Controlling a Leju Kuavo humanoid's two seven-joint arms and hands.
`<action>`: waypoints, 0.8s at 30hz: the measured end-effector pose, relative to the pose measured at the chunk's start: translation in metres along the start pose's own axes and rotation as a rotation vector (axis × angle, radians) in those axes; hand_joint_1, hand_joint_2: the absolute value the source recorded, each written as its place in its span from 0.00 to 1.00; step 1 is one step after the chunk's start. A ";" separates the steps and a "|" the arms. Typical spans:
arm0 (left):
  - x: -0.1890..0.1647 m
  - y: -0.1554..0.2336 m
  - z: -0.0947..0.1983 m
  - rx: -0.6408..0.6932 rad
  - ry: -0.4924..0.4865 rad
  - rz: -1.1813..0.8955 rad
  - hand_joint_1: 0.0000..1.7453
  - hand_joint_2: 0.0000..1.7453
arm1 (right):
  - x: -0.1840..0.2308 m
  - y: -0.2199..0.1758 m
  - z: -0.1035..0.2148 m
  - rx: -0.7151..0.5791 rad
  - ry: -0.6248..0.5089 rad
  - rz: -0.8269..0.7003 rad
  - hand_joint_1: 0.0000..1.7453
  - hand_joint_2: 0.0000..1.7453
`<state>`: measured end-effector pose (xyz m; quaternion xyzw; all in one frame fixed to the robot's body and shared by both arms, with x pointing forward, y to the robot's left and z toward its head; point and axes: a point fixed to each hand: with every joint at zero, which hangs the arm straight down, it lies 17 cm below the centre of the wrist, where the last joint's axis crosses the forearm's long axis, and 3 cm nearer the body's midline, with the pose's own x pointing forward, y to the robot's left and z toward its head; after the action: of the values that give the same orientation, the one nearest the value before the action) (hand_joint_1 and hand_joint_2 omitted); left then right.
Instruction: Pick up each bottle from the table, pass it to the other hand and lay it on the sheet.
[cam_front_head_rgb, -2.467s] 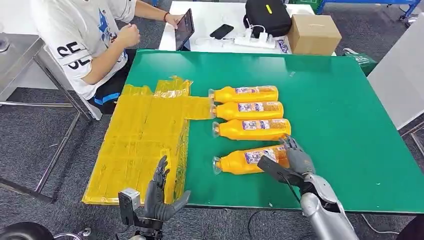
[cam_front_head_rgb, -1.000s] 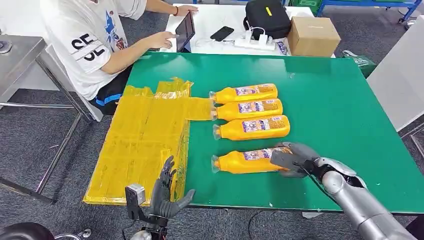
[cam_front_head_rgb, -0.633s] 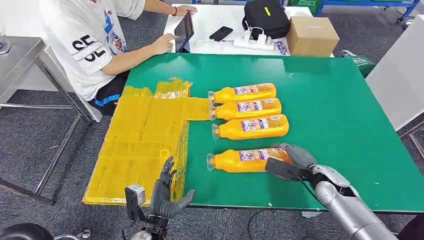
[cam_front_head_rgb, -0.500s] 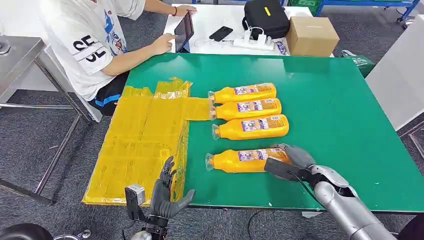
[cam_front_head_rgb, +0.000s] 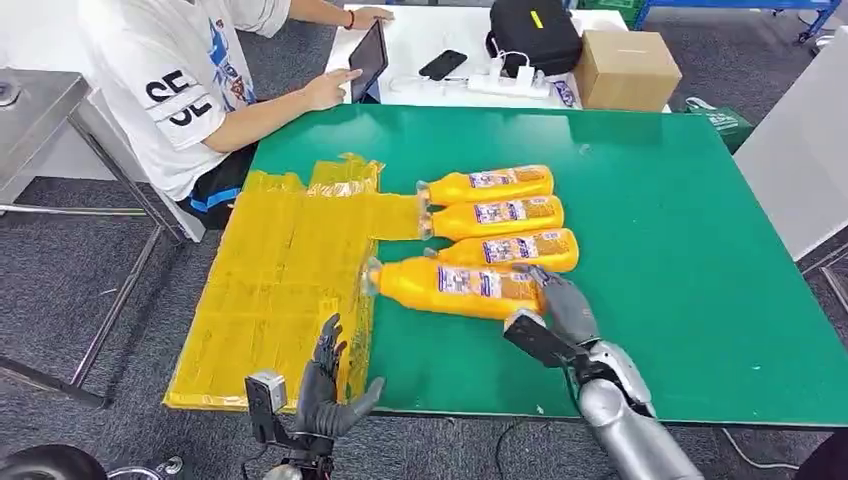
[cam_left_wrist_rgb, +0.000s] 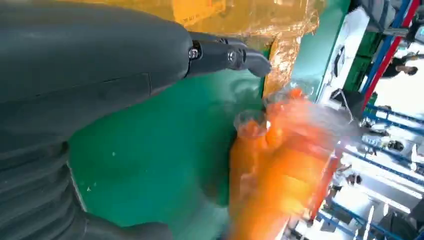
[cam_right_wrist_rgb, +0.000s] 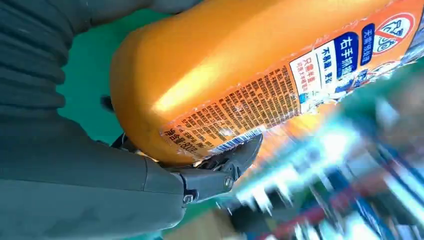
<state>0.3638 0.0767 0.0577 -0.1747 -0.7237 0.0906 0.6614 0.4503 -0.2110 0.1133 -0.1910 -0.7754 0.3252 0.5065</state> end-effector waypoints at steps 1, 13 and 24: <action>0.001 0.001 0.000 0.007 -0.002 0.000 0.00 1.00 | 0.007 -0.008 -0.003 -0.054 -0.012 -0.027 1.00 1.00; 0.008 0.003 -0.001 0.032 -0.023 0.010 0.00 1.00 | 0.057 -0.087 0.005 -0.486 -0.095 -0.161 1.00 1.00; 0.016 0.003 -0.002 0.038 -0.031 0.073 0.00 1.00 | 0.053 -0.093 0.013 -0.533 -0.064 -0.178 1.00 1.00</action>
<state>0.3657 0.0849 0.0716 -0.1867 -0.7251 0.1311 0.6497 0.4195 -0.2484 0.2090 -0.2381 -0.8629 0.0702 0.4402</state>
